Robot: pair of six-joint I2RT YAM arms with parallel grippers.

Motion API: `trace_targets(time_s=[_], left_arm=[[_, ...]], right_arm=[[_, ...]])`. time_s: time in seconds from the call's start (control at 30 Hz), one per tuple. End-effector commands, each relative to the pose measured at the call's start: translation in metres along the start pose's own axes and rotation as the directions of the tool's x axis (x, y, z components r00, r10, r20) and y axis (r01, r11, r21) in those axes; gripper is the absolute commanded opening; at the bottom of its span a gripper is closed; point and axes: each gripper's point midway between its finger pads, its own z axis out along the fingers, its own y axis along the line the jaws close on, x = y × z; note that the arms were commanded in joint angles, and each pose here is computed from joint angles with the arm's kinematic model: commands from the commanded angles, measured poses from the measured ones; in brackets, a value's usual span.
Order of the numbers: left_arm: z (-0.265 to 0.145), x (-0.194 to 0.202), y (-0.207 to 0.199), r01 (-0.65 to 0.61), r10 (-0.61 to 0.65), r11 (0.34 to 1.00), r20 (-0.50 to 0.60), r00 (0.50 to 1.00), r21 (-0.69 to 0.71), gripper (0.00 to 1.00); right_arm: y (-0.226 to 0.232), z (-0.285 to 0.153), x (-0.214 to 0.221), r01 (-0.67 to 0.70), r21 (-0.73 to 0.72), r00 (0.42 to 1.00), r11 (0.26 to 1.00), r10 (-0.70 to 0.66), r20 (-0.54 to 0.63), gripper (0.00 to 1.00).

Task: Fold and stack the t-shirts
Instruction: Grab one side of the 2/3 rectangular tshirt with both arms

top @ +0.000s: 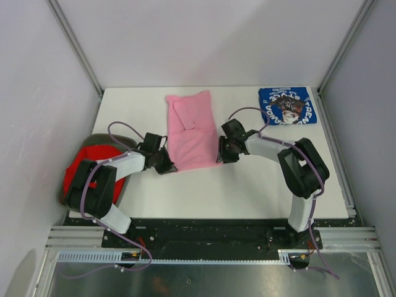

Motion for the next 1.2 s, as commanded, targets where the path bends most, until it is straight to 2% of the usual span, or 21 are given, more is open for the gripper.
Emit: trace_targets(time_s=[0.0, 0.2, 0.47, 0.67, 0.73, 0.9, 1.17], left_arm=[[0.006, 0.001, 0.015, 0.009, -0.008, 0.998, 0.014, 1.0, -0.055, 0.05], [0.004, 0.001, 0.013, 0.008, -0.007, 0.999, 0.017, 1.0, -0.046, 0.05], [0.001, 0.001, 0.01, 0.0, 0.001, 1.0, 0.018, 1.0, -0.03, 0.05], [-0.018, -0.002, -0.006, 0.008, -0.009, 0.998, 0.033, 0.999, 0.055, 0.11], [-0.028, -0.005, -0.007, 0.022, -0.026, 0.997, 0.059, 0.998, 0.073, 0.13], [-0.04, -0.005, 0.009, 0.065, -0.072, 0.996, 0.108, 0.992, 0.067, 0.18], [-0.03, -0.003, 0.018, 0.077, -0.08, 0.996, 0.078, 0.994, 0.037, 0.26]], right_arm=[[0.003, -0.01, -0.003, -0.005, -0.003, 0.999, 1.0, 0.005, 0.035, 0.4], [-0.004, -0.003, 0.003, -0.013, 0.013, 1.0, 1.0, 0.012, 0.023, 0.37], [-0.007, 0.0, 0.009, -0.019, 0.026, 1.0, 0.999, 0.019, 0.009, 0.26], [-0.009, 0.0, 0.013, -0.019, 0.032, 1.0, 0.999, 0.019, 0.0, 0.05], [-0.009, -0.002, 0.014, -0.017, 0.032, 1.0, 0.999, 0.017, -0.001, 0.01], [-0.008, -0.004, 0.015, -0.013, 0.031, 1.0, 0.999, 0.013, 0.001, 0.0], [-0.009, -0.001, 0.019, -0.014, 0.036, 1.0, 0.999, 0.014, -0.009, 0.0]])
